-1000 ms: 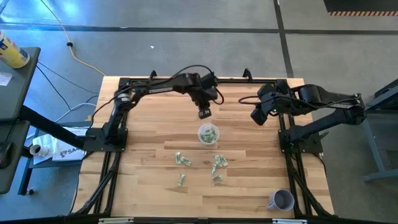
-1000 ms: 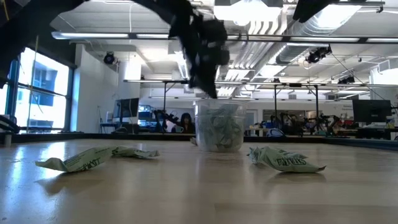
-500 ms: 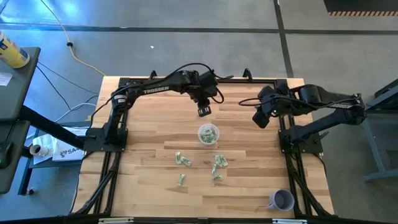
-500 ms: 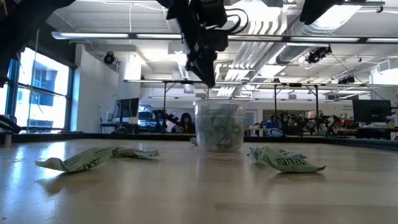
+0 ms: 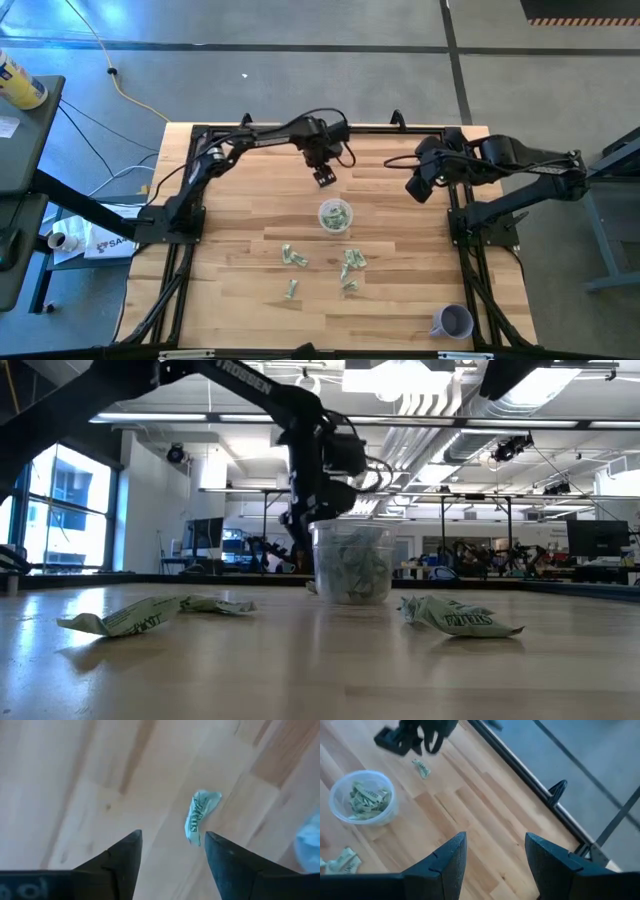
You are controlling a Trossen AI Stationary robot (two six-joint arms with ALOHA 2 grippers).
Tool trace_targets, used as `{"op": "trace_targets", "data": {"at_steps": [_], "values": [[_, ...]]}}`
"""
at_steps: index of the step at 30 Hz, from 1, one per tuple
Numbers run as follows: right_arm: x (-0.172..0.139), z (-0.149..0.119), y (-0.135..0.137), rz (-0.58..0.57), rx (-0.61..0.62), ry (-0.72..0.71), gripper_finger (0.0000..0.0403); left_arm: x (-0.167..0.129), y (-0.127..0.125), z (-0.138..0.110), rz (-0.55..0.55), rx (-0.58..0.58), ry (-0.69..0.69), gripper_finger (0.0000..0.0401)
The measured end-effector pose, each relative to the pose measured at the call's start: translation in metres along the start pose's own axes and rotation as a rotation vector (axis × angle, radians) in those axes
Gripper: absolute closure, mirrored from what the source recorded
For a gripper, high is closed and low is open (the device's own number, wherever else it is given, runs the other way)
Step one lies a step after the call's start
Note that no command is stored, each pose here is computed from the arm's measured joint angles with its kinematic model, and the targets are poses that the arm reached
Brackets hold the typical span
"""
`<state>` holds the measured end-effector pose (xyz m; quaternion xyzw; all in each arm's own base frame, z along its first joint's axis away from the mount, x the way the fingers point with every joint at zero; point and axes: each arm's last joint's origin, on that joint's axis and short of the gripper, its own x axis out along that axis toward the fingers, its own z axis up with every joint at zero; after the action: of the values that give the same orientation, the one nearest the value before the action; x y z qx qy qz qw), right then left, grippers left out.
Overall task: Pick and place Stevia / Truvia into bins
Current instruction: Put the white stevia packet into the transparent container
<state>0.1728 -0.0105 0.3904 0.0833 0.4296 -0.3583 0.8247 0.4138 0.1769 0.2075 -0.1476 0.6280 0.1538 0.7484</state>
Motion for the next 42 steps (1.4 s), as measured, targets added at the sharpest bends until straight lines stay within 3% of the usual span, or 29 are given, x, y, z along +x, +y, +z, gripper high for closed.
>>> {"op": "trace_targets", "data": {"at_steps": [9,17,21,26,28,33,39,42], "values": [[0.001,0.001,-0.001,0.022,0.094,0.015,0.021,0.041,-0.024,0.001,0.029,0.152,0.077,0.0191],[0.001,0.004,0.001,0.043,0.113,-0.002,0.021,0.053,-0.024,0.002,0.058,0.196,0.094,0.0221],[0.001,0.004,0.001,0.042,0.113,-0.003,0.021,0.053,-0.024,0.002,0.052,0.214,0.097,0.0276],[0.001,0.004,0.001,0.042,0.112,-0.004,0.021,0.053,-0.025,0.003,0.052,0.214,0.087,0.0373],[0.001,0.004,0.001,0.041,0.111,-0.004,0.021,0.051,-0.025,0.002,0.048,0.212,0.087,0.0375],[0.001,0.004,0.001,0.038,0.106,-0.005,0.021,0.014,-0.037,-0.002,0.008,0.187,0.034,0.0365],[0.001,0.004,0.0,0.01,0.099,-0.024,0.021,-0.067,-0.065,-0.012,0.0,0.186,-0.203,0.0374],[0.001,0.004,0.0,0.009,0.099,-0.025,0.021,-0.098,-0.083,-0.018,-0.059,0.211,-0.311,0.0374]]}}
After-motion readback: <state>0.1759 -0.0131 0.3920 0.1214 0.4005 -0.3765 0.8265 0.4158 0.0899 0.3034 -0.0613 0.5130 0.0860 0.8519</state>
